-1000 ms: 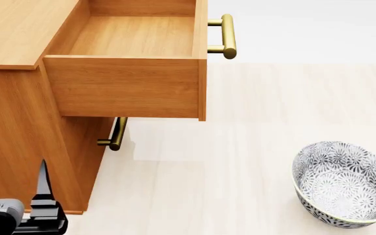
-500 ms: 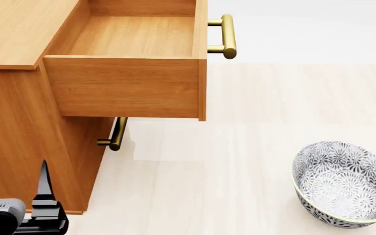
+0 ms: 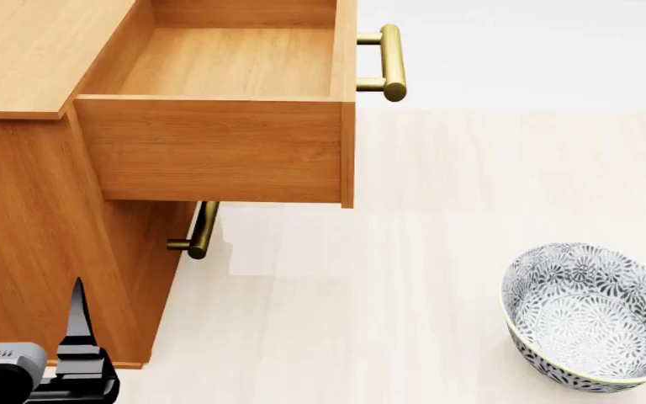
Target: Put the ketchup in the top drawer of the cabinet.
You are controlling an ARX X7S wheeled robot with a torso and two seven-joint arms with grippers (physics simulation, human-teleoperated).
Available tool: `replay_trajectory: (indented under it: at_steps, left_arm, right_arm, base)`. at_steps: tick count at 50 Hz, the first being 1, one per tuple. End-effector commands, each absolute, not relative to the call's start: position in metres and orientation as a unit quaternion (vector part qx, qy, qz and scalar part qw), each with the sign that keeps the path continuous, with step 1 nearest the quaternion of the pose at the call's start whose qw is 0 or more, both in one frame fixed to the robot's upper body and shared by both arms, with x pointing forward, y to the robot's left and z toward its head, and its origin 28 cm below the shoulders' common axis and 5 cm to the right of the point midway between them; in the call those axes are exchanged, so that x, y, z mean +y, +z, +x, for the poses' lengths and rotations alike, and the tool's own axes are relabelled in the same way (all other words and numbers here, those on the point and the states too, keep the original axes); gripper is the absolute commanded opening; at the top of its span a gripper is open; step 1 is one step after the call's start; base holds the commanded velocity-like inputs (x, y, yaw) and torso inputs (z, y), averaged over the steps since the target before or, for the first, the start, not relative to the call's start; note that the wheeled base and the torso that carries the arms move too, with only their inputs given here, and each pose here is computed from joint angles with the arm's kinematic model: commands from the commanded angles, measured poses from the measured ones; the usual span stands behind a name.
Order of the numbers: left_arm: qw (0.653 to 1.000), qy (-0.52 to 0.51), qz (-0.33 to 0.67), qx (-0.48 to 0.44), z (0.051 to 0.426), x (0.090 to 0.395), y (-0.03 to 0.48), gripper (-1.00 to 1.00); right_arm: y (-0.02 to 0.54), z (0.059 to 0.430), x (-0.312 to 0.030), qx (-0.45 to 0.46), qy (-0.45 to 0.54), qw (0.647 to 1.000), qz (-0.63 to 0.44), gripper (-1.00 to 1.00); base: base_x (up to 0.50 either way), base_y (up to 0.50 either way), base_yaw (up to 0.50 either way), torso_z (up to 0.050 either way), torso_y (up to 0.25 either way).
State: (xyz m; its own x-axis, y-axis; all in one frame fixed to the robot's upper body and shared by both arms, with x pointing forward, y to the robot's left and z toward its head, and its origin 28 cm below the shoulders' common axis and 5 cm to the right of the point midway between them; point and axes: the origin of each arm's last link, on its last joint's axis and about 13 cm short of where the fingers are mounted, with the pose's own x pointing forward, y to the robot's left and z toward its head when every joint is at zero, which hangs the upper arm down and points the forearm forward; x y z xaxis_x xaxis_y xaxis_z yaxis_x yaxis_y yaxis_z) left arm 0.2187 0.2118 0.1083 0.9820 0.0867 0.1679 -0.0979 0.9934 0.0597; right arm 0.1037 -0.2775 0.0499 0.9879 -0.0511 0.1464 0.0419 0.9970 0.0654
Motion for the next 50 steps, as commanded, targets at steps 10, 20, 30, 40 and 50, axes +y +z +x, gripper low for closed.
replay_trajectory:
  at_steps: [10,20,30,40,50]
  left_arm:
    - [0.995,0.046,0.034,-0.08,0.219,0.211,0.107,1.0]
    - [0.995,0.046,0.032,-0.079,0.22,0.212,0.106,1.0]
    - [0.995,0.046,0.033,-0.077,0.221,0.211,0.105,1.0]
    - [0.996,0.044,0.031,-0.076,0.221,0.21,0.103,1.0]
    - [0.996,0.044,0.032,-0.075,0.221,0.211,0.103,1.0]
  right_arm:
    - [0.043,0.103,-0.282,-0.062,-0.034,0.997,0.041,1.0]
    - [0.039,0.105,-0.283,-0.055,-0.035,0.997,0.038,1.0]
    - [0.032,0.107,-0.282,-0.038,-0.036,0.999,0.015,1.0]
    - [0.024,0.105,-0.283,-0.025,-0.042,0.999,-0.005,1.0]
    - [0.022,0.105,-0.283,-0.022,-0.041,0.999,0.001,1.0]
  base:
    - [0.0,0.0,0.0,0.0,0.0]
    - [0.0,0.0,0.0,0.0,0.0]
    - [0.0,0.0,0.0,0.0,0.0]
    - [0.0,0.0,0.0,0.0,0.0]
    - [0.0,0.0,0.0,0.0,0.0]
